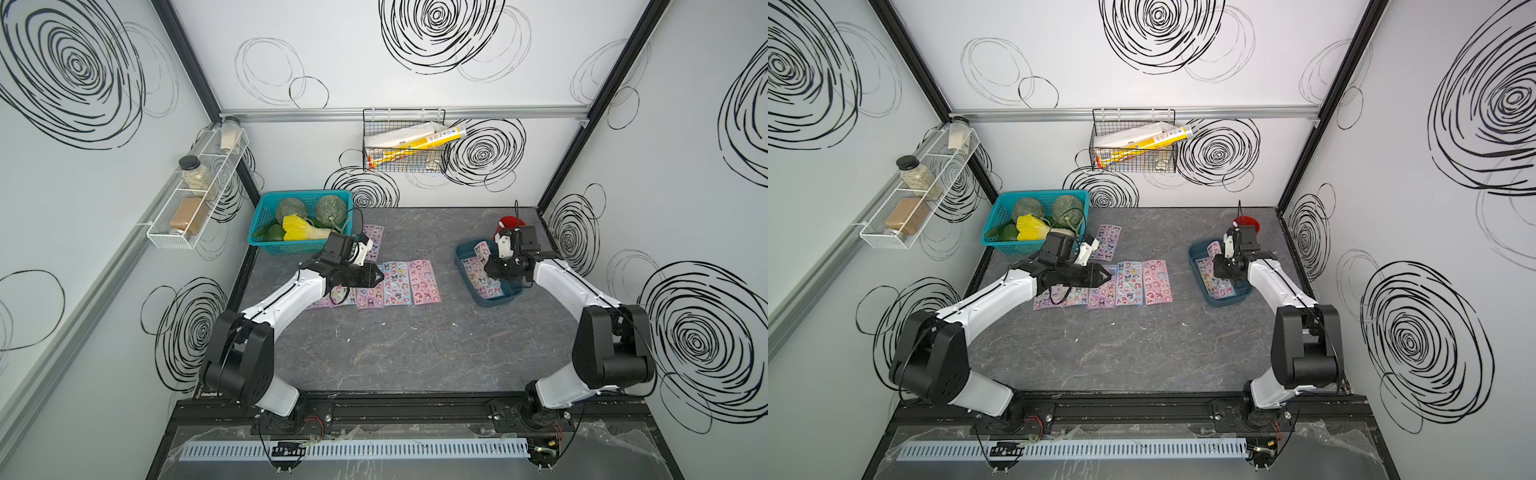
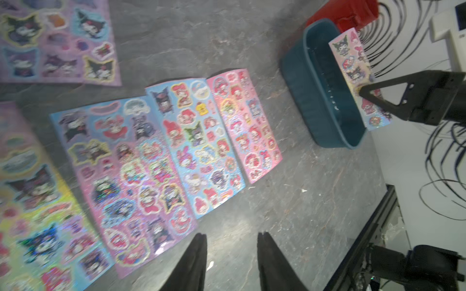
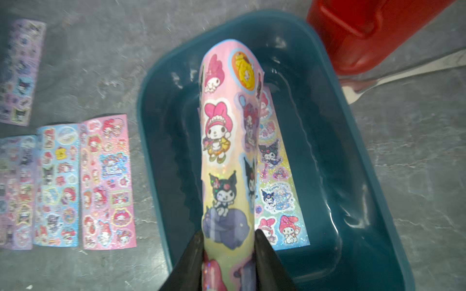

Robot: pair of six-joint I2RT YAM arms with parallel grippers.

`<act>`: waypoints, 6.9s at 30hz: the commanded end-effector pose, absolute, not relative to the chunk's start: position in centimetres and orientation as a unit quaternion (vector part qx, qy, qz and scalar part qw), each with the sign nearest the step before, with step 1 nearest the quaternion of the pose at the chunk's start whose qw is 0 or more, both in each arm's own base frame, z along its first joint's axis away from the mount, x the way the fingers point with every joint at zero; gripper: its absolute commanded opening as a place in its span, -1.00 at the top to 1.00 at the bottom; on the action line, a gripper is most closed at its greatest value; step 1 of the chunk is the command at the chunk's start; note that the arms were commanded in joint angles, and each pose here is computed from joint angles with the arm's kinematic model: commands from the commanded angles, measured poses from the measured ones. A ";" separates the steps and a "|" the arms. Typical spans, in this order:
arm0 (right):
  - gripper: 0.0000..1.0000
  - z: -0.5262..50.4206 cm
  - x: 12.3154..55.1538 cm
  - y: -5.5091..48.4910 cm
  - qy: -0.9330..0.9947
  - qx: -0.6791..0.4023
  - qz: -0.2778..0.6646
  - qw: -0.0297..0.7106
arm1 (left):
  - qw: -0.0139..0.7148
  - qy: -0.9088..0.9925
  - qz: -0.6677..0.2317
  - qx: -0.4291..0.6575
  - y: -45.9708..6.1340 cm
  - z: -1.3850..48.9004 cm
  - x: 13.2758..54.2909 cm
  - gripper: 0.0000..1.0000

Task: Take the stickers out of the storage box
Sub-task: Pick up the sticker from the storage box, then place the sticker at the center of the board.

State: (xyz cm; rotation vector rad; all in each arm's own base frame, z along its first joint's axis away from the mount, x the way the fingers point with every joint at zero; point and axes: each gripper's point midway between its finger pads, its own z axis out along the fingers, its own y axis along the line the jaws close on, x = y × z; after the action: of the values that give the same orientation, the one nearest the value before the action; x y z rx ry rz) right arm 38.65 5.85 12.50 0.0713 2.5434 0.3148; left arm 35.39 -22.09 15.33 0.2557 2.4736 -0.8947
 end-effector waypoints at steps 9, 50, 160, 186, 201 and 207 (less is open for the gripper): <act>0.32 18.7 35.0 10.7 0.900 -0.024 0.271 0.340 | 0.308 0.816 -0.485 0.063 -33.9 25.5 37.9 0.22; 0.28 24.0 30.6 17.0 0.803 -0.058 0.523 0.280 | 0.276 0.742 -0.607 0.064 -41.4 28.3 37.2 0.21; 1.00 20.4 31.5 25.1 0.819 -0.129 0.528 0.181 | 0.188 0.832 -0.492 0.176 -27.5 21.7 34.5 0.69; 1.00 13.4 49.3 32.9 0.856 -0.108 0.470 0.186 | 0.252 0.892 -0.366 0.088 -17.4 18.2 36.0 0.33; 1.00 8.7 55.9 35.2 0.870 -0.072 0.445 0.198 | 0.276 0.895 -0.337 0.100 -15.8 17.9 35.1 0.32; 1.00 6.4 57.4 32.6 0.887 -0.057 0.405 0.212 | 0.277 0.895 -0.336 0.098 -15.1 17.6 34.7 0.32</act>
State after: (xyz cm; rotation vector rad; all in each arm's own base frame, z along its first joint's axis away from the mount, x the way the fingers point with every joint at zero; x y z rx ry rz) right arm 56.23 34.58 7.37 -0.1858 2.4451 1.2188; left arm 34.91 -15.51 17.19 0.2345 2.4317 -0.9194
